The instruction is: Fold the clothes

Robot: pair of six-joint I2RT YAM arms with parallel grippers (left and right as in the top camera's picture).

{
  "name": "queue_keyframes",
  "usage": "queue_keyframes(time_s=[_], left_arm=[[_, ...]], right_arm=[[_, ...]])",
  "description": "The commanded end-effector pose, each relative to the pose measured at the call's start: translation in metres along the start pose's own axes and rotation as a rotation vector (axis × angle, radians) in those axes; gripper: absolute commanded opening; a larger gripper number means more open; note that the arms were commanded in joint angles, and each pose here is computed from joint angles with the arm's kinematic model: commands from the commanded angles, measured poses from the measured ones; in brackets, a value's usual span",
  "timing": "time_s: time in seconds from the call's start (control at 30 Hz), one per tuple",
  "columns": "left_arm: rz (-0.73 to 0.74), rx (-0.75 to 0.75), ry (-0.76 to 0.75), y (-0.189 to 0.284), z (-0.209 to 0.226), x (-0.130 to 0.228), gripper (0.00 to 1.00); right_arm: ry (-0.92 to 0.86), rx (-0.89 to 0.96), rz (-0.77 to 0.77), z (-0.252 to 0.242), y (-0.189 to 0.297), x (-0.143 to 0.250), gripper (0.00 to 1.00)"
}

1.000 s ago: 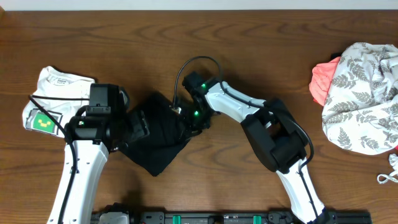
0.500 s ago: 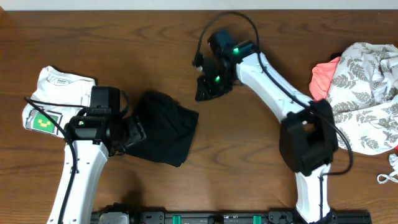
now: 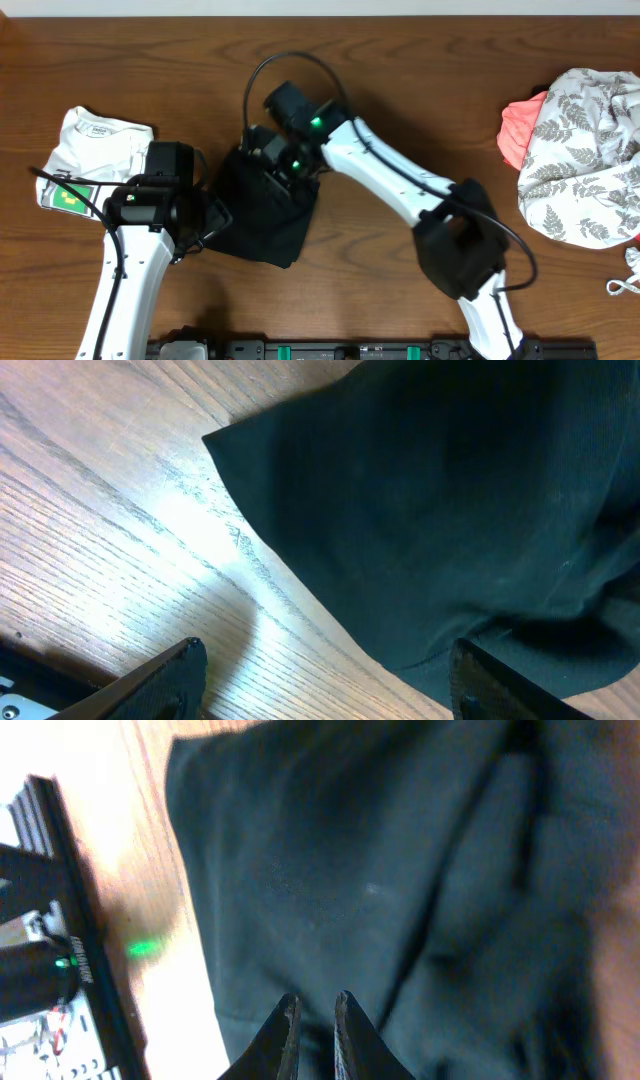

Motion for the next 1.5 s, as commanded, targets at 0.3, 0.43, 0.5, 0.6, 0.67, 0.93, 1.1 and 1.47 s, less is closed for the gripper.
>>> queue_keyframes(time_s=[0.3, 0.43, 0.5, 0.6, 0.67, 0.93, 1.1, 1.47], left_arm=[[-0.015, -0.013, 0.025, 0.001, 0.003, -0.003, 0.79], [-0.023, -0.004, 0.025, 0.001, 0.000, -0.005, 0.84], [-0.034, 0.010, 0.025, 0.001, -0.003, -0.008, 0.85], [-0.048, 0.025, 0.025, -0.004, -0.006, -0.011, 0.89], [-0.041, 0.019, 0.025, -0.011, -0.006, -0.010, 0.89], [0.044, -0.010, 0.024, -0.037, -0.008, -0.003, 0.90], [0.099, 0.055, 0.021, -0.043, -0.024, 0.002, 0.94], [0.084, 0.071, 0.018, -0.052, -0.026, 0.000, 0.98]], right_arm=[[-0.387, 0.318, 0.105, -0.111, -0.067, 0.052, 0.04], [-0.493, 0.329, 0.049, -0.140, -0.050, 0.055, 0.05], [-0.498, 0.283, 0.036, -0.143, -0.045, 0.057, 0.05], [-0.472, 0.219, 0.029, -0.142, -0.041, 0.058, 0.06], [-0.461, 0.196, 0.030, -0.141, -0.040, 0.059, 0.06], [-0.444, 0.184, 0.020, -0.135, -0.031, 0.053, 0.05], [-0.358, 0.206, -0.073, -0.121, 0.010, 0.021, 0.09], [-0.220, 0.310, -0.233, -0.081, 0.109, -0.023, 0.12]])
Point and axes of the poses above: each gripper's point midway between its finger pads, its own y axis back along the fingers, its own z axis along the line the jaws close on, x = y × z, the point moved 1 cm from there along y, back along the fingers, and after that the axes turned 11 degrees about y, right-handed, at the moved point
